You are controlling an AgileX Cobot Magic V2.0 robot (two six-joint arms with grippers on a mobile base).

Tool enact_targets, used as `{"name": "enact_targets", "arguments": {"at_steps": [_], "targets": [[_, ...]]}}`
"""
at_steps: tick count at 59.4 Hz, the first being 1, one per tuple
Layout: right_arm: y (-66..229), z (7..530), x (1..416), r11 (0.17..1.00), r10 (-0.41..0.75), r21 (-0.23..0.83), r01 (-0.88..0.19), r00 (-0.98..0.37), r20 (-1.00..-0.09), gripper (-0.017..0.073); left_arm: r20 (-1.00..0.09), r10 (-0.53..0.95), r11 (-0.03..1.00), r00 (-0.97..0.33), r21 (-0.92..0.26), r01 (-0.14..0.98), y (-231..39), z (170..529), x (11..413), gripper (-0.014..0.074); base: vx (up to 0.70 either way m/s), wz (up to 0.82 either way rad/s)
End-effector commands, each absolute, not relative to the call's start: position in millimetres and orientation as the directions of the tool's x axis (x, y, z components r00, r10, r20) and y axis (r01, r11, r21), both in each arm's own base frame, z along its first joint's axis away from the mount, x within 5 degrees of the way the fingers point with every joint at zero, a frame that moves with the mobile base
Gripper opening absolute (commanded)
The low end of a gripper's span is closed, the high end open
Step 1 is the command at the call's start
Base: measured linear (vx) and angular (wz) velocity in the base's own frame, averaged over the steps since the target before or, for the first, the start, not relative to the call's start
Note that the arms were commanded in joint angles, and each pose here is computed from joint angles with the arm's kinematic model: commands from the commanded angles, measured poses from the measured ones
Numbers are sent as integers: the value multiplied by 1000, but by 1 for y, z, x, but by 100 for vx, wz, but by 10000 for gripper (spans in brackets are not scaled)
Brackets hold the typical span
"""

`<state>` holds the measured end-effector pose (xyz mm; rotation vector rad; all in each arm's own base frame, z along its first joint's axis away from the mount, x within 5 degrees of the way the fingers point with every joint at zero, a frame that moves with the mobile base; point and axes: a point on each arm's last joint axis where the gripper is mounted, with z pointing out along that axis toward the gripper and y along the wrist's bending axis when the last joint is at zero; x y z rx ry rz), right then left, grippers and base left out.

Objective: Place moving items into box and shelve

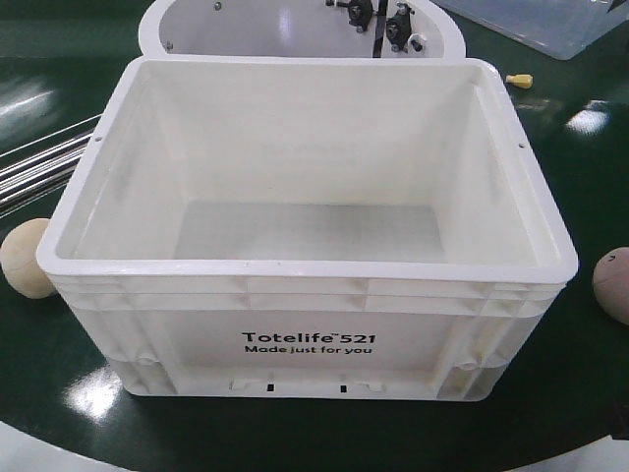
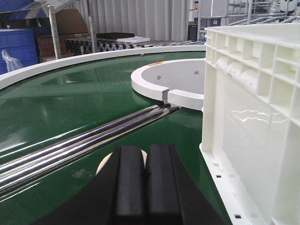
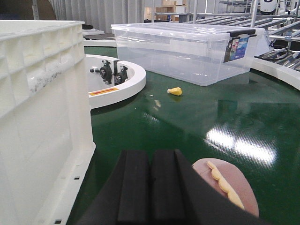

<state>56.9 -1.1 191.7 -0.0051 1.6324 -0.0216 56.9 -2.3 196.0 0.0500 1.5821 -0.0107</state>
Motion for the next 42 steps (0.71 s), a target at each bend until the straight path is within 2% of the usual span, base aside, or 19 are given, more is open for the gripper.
{"name": "enact_targets", "arguments": {"at_steps": [1,42], "targets": [[-1,199,56,1000,-30,-30,9,34,-999,-9,-997,10,1000,79,12,29,-2,200,56,-6,0,0],[-1,199,56,999,-32,-31,9,34,-999,-9,-997,10,1000,75,12,29,-2,200,56,-6,0,0]]}}
